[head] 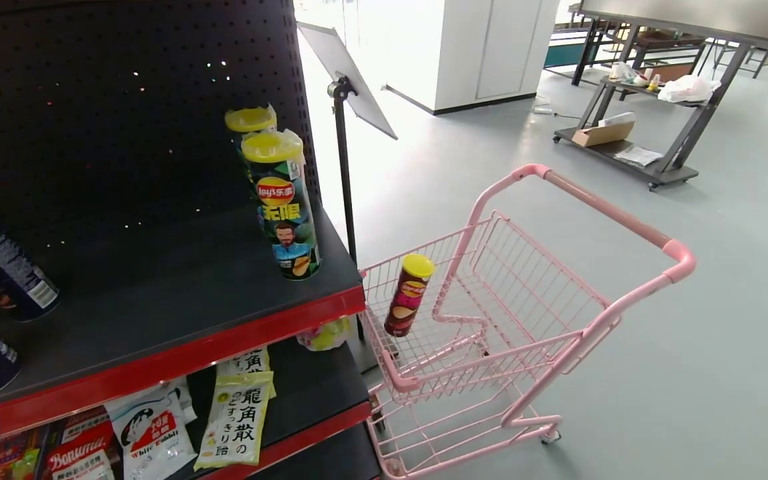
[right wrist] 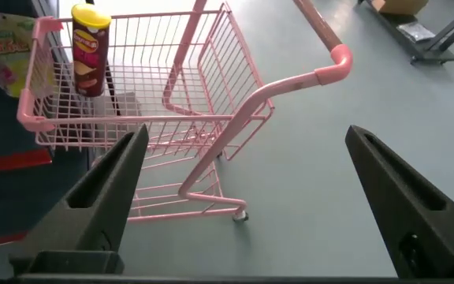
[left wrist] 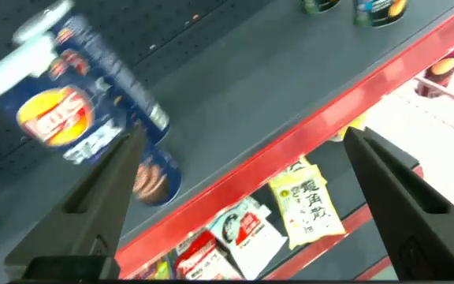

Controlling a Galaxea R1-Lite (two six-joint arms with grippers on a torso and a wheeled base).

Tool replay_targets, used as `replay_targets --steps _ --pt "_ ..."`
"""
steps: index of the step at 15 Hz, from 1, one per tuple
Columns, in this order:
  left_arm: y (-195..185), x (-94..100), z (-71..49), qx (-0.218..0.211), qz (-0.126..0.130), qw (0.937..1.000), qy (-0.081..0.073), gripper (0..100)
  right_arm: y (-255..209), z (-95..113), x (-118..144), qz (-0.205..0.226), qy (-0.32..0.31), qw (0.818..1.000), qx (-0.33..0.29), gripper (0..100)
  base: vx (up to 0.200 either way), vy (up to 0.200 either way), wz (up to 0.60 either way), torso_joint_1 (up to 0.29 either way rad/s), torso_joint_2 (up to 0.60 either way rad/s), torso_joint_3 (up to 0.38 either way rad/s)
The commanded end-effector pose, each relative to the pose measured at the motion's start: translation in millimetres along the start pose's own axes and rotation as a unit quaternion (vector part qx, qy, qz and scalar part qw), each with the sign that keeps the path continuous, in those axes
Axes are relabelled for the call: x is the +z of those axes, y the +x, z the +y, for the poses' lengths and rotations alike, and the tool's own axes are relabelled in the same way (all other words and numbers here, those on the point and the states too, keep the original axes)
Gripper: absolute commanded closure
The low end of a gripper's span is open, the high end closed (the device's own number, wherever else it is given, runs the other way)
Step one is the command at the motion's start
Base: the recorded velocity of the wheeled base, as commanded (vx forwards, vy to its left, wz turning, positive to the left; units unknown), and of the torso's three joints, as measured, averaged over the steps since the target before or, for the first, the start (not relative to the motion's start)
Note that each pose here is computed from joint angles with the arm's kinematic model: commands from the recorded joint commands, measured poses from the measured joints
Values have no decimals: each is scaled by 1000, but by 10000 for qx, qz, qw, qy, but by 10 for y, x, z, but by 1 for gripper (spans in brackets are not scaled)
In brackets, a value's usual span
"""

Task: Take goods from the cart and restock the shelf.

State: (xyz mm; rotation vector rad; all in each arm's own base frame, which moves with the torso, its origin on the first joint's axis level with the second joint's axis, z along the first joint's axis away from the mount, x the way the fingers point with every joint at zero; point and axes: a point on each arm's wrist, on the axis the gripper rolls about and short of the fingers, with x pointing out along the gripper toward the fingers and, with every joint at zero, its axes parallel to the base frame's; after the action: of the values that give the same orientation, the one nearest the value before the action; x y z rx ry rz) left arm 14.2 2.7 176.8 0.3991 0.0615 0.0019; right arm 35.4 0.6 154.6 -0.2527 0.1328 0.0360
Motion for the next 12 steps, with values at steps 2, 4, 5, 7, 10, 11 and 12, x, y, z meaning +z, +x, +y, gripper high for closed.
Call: replay_targets --steps 2,4,5,7,10,11,12 --pt "-28 -5 7 28 -64 10000 -20 0 3 1 -4 9 -1 10000 7 0 0 0 0 0 0 0" --pt "-38 -6 10 39 -91 9999 -29 0 8 1 -5 24 -1 10000 11 0 0 0 0 -80 183 112" --pt "-46 -7 12 40 -115 9999 -27 0 12 5 -18 52 0 10000 26 0 0 0 0 -134 344 203" --pt "-57 -8 14 37 -148 9999 -36 0 13 8 -31 74 0 10000 32 0 0 0 0 -129 356 210" --pt "-90 -56 5 35 -204 9998 -51 0 25 8 -27 102 0 9999 47 0 0 0 0 -137 369 230" --pt "-96 -89 -6 29 -190 9998 -46 0 27 8 -27 107 -1 9999 57 0 0 0 0 -134 393 242" --pt "-99 -106 -12 12 -189 9998 -44 0 27 8 -27 107 -1 9999 57 0 0 0 0 -144 378 246"
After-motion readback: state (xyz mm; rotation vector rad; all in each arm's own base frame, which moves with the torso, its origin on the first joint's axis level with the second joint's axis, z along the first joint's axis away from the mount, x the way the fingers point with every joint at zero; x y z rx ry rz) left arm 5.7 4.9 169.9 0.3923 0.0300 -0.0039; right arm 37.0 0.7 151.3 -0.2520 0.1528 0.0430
